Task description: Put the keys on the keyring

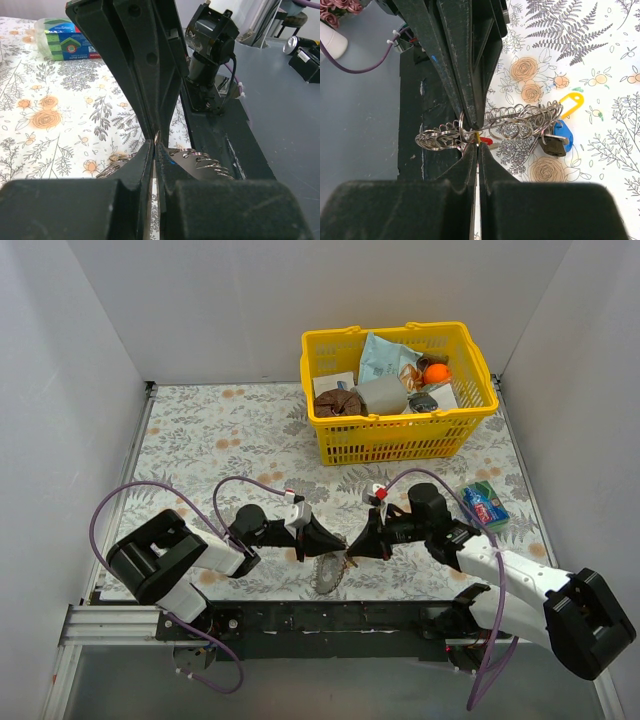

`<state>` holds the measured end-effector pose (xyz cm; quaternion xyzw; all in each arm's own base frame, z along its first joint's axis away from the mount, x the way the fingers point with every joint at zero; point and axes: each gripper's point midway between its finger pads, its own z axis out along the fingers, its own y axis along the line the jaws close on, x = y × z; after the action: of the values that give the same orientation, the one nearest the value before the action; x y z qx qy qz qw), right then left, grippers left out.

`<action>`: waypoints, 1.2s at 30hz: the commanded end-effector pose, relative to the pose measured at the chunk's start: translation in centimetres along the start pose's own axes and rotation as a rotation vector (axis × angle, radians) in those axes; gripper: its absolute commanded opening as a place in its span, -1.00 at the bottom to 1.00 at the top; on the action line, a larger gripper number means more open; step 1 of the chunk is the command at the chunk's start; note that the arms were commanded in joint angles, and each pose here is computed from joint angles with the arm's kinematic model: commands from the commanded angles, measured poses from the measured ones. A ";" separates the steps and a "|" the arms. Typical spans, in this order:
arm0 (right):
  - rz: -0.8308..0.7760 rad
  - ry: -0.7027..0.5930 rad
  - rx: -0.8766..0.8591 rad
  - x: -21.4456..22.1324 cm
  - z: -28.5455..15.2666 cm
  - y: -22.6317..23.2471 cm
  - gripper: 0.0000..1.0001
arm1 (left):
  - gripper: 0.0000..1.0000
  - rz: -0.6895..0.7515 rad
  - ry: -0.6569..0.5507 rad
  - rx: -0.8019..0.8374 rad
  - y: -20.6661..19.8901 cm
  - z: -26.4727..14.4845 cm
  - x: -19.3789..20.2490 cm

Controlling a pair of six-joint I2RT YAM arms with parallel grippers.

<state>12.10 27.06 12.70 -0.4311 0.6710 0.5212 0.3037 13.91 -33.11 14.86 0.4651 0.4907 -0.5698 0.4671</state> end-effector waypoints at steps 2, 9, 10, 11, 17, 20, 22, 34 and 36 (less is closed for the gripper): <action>-0.013 0.003 -0.018 0.3 0.5 0.0 -0.97 | -1.00 0.238 -0.199 0.067 -1.0 0.7 -6.6; -0.050 -0.014 0.051 -0.5 0.1 -0.7 -0.93 | -1.00 0.240 -0.184 0.049 -0.8 0.5 -6.3; -0.059 -0.024 0.066 -1.0 0.0 -0.7 -0.78 | -1.00 0.240 -0.181 0.044 -0.8 0.5 -6.2; -0.074 -0.038 0.078 -1.5 -0.3 -0.6 -0.68 | -1.00 0.246 -0.182 0.038 -0.8 0.4 -6.2; -0.132 -0.120 0.215 -3.8 -1.8 -1.4 -0.02 | -1.00 0.243 -0.153 0.013 -0.6 0.1 -5.7; -0.152 -0.153 0.264 -4.6 -2.5 -1.6 0.16 | -1.00 0.258 -0.138 -0.009 -0.3 -0.1 -5.5; -0.159 -0.163 0.290 -4.8 -2.8 -1.9 0.26 | -1.00 0.269 -0.133 -0.026 0.0 -0.2 -5.4; -0.151 -0.154 0.335 -4.6 -3.0 -2.7 0.74 | -1.00 0.207 -0.091 -0.138 2.0 -0.9 -3.0; -0.149 -0.152 0.340 -4.5 -3.0 -2.8 0.74 | -1.00 0.182 -0.085 -0.168 2.2 -1.3 -2.4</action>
<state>16.31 25.04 15.61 -0.3810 0.6952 0.4143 0.4471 15.59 -32.45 16.30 0.4642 0.4728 -0.5189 0.5401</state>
